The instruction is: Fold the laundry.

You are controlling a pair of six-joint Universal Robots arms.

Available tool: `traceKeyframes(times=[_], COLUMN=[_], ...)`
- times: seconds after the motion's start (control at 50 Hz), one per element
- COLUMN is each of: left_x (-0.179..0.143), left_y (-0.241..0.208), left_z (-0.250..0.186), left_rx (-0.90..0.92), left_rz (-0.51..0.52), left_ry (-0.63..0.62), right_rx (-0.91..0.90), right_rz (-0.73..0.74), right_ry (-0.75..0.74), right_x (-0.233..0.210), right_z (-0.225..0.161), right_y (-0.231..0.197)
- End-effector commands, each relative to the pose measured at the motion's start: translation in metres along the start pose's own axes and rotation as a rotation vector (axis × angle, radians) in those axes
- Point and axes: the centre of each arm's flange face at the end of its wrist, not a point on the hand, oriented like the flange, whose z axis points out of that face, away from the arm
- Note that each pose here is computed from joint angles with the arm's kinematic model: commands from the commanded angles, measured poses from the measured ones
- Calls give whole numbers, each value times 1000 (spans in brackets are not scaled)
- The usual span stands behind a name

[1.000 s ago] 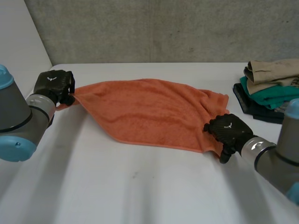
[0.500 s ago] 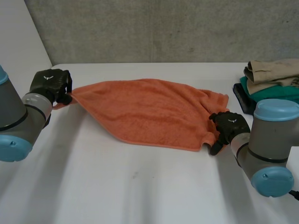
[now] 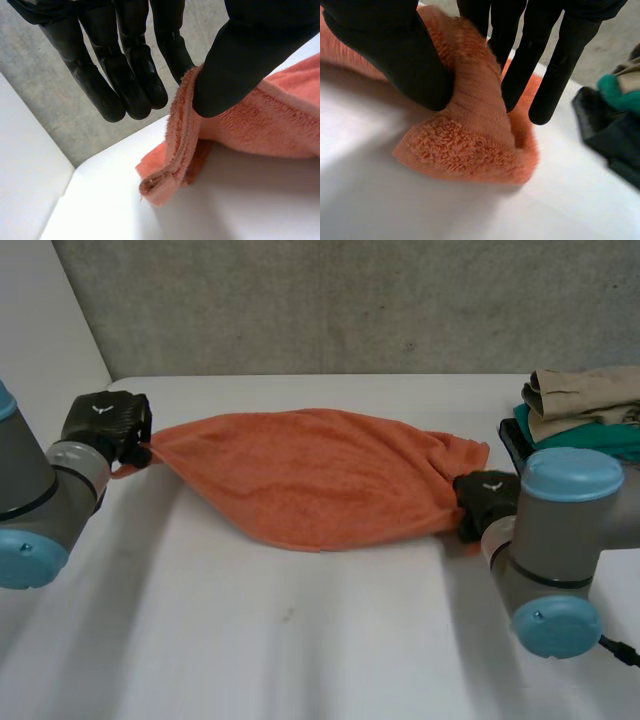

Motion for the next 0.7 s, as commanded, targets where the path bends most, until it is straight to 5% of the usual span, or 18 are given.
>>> traceKeyframes(times=[0.02,0.12,0.2,0.28,0.36,0.54,0.62,0.7], left_x=[-16,-23,-32,-27,-14,-7,-16,-42], left_y=[-5,9,30,45,48,-12,-85,-190], left_z=[-27,-73,-90,-101,-99,-30,0,8], left_rx=[-130,-367,-481,-529,-512,-264,7,449], left_rz=[210,506,678,797,848,797,686,442], left_ry=[-44,54,153,269,316,108,-79,-306], right_rx=[-35,-203,-413,-564,-566,-268,38,385], right_rz=[-384,-684,-770,-816,-812,-726,-654,-476], right_ry=[-94,-285,-456,-637,-639,-349,-90,120], right_x=[22,47,63,68,69,69,86,104], right_z=[-27,-73,-98,-112,-96,-39,-15,-6], right_y=[-19,-19,-7,0,-2,-63,-132,-199])
